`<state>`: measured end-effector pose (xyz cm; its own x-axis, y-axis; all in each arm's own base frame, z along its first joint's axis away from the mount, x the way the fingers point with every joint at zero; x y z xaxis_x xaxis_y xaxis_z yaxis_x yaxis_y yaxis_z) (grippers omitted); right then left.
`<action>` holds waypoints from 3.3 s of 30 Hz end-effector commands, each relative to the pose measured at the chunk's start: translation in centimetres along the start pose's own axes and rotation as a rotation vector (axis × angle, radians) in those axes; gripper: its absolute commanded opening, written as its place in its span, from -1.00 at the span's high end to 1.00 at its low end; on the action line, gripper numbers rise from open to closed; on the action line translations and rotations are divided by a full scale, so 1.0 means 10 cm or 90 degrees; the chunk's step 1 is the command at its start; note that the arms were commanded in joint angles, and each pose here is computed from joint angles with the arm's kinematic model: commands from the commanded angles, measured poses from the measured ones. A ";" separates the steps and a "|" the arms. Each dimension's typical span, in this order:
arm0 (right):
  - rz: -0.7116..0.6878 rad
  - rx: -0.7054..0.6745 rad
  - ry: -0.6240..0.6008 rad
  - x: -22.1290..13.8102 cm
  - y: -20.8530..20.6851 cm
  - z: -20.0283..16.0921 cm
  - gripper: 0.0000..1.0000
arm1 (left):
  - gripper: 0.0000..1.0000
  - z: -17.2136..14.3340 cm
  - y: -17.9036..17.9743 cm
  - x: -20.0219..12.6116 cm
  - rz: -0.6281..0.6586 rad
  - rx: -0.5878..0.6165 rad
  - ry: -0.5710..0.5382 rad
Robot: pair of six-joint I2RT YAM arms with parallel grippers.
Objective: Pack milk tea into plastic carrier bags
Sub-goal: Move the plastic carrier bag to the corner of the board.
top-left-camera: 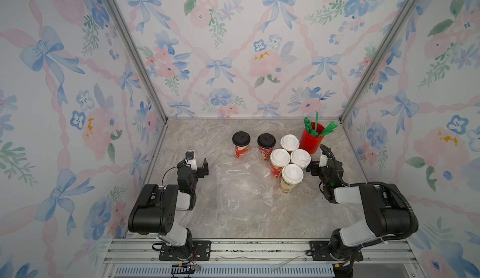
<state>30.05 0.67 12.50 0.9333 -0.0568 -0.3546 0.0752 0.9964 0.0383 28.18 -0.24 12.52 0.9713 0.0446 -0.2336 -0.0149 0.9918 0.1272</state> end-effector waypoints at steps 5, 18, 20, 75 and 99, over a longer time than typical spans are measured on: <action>0.006 0.004 -0.008 0.03 0.01 0.07 -0.93 | -0.96 0.01 0.00 0.00 0.003 0.007 -0.002; 0.007 0.006 -0.007 0.03 0.00 0.07 -0.93 | -0.96 0.01 0.00 0.00 0.002 0.006 -0.002; 0.007 0.006 -0.007 0.03 0.00 0.07 -0.93 | -0.96 0.01 0.00 0.00 0.002 0.005 -0.001; 0.396 -0.016 0.312 -1.91 1.75 1.48 -0.77 | -0.65 0.52 -2.70 -1.19 -0.537 0.063 0.558; 0.341 0.001 0.249 -1.99 1.59 1.56 -0.75 | -0.58 -0.16 -0.91 0.11 -0.112 -0.021 0.647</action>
<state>18.37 17.00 34.56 0.6315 0.4864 -0.6038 -0.3670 0.8735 0.3198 29.14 -11.50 11.77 0.3905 -0.1621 -0.9062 0.1168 0.9851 -0.1259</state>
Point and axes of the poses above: each gripper's point midway between its finger pads, its own x axis out along the fingers, its own y axis along the line the jaws close on, z = x × y, the point moved 10 cm from there along -x, back along the fingers, and after that the axes turned 5 degrees about x, right-handed, at the moved point
